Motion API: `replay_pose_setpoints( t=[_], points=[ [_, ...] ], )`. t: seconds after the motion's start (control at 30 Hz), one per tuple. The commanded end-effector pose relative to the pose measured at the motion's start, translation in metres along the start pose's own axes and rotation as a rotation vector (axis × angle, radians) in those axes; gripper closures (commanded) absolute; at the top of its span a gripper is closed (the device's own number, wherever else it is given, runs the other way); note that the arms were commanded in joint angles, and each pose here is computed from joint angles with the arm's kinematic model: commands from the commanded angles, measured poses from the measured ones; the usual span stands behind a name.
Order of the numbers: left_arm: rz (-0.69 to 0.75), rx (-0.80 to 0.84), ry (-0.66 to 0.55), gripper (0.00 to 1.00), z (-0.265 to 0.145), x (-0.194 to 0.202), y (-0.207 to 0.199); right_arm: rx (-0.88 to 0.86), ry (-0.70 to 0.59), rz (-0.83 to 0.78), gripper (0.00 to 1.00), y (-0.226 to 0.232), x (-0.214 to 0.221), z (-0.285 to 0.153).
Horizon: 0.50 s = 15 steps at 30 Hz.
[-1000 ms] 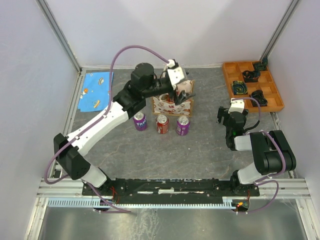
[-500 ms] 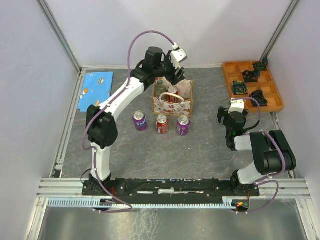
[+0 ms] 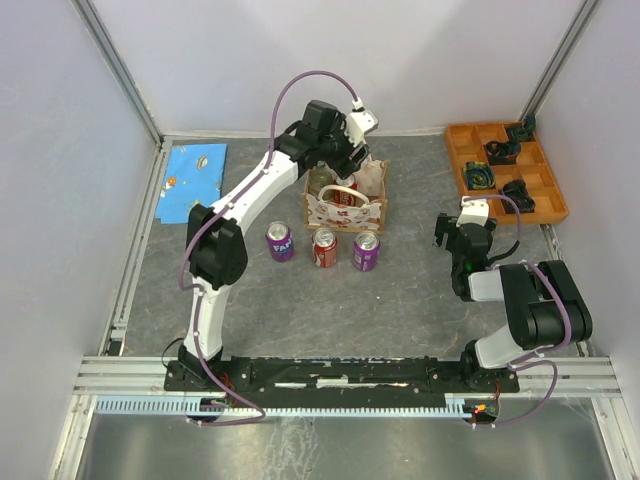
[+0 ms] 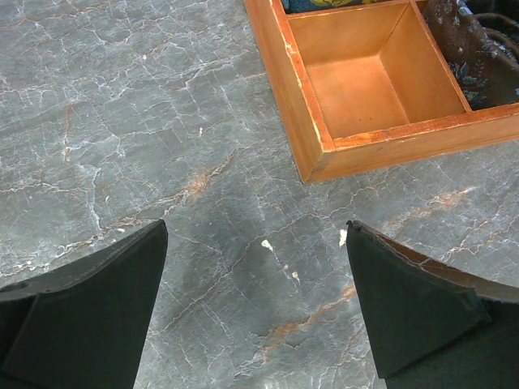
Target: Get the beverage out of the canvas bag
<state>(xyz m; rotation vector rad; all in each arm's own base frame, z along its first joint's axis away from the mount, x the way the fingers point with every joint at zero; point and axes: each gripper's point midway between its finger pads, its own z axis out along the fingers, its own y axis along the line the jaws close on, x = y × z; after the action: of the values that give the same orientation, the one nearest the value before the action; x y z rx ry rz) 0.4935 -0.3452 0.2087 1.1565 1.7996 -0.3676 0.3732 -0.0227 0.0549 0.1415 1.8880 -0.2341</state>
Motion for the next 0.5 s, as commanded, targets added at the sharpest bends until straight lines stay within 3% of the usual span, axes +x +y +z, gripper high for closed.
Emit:
replay_pose_setpoints(
  t=[0.0,0.47],
  points=[
    [0.007,-0.012,0.054,0.23,0.003,0.013,0.002,0.009,-0.058,0.027,0.01,-0.001,-0.020,0.003],
    [-0.020,-0.025,0.145,0.17,0.020,0.045,0.000,0.010,-0.059,0.026,0.01,-0.001,-0.020,0.003]
  ],
)
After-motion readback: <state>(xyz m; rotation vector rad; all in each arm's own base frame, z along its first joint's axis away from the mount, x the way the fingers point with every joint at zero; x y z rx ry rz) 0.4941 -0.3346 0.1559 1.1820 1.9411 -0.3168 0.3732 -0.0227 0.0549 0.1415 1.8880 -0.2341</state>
